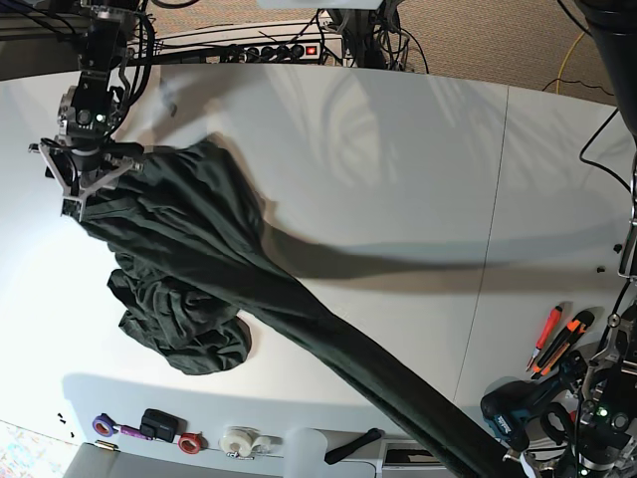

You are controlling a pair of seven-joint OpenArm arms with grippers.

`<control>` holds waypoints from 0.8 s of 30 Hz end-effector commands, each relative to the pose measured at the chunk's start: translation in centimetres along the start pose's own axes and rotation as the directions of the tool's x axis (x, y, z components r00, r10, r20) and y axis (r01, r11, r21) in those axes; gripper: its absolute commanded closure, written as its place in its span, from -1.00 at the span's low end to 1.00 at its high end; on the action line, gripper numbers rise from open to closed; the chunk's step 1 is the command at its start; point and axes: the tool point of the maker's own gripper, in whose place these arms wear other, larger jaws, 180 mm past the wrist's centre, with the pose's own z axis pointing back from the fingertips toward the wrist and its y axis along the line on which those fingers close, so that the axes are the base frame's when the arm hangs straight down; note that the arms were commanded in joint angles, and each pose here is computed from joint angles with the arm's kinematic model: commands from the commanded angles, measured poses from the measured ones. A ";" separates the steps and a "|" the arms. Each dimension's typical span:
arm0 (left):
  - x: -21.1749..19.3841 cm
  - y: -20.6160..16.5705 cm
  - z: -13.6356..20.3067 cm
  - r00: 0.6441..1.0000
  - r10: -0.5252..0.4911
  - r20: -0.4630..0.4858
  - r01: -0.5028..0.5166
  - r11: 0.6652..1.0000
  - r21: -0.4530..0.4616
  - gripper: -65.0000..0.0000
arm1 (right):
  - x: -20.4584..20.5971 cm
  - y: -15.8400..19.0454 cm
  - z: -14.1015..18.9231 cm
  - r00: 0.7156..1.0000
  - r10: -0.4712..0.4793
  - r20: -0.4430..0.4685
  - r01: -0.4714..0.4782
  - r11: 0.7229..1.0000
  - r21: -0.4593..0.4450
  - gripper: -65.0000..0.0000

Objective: Layout the t-shirt on the table in an organized manner, then fold the t-shirt properly
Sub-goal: 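Grasp the sleeve cuff with the left gripper and lift it, then pull the sleeve away from the right gripper, stretching it taut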

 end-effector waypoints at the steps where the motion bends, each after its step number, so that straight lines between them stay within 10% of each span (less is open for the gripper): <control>1: 2.5 2.2 0.4 0.998 0.004 0.058 -0.007 0.999 0.044 1.00 | 2.0 -0.8 0.2 0.998 0.002 0.062 -0.001 1.000 -0.022 0.11; 11: 2.1 1.5 0.4 0.999 -0.003 0.044 0.003 1.000 0.013 1.00 | 5.0 -1.4 0.1 0.993 -0.011 0.121 0.018 0.999 -0.051 0.10; 24: 2.0 1.5 0.4 0.999 -0.003 0.037 0.003 1.000 0.011 1.00 | 5.3 7.4 -1.1 0.993 -0.010 0.120 -0.009 0.987 0.161 -0.11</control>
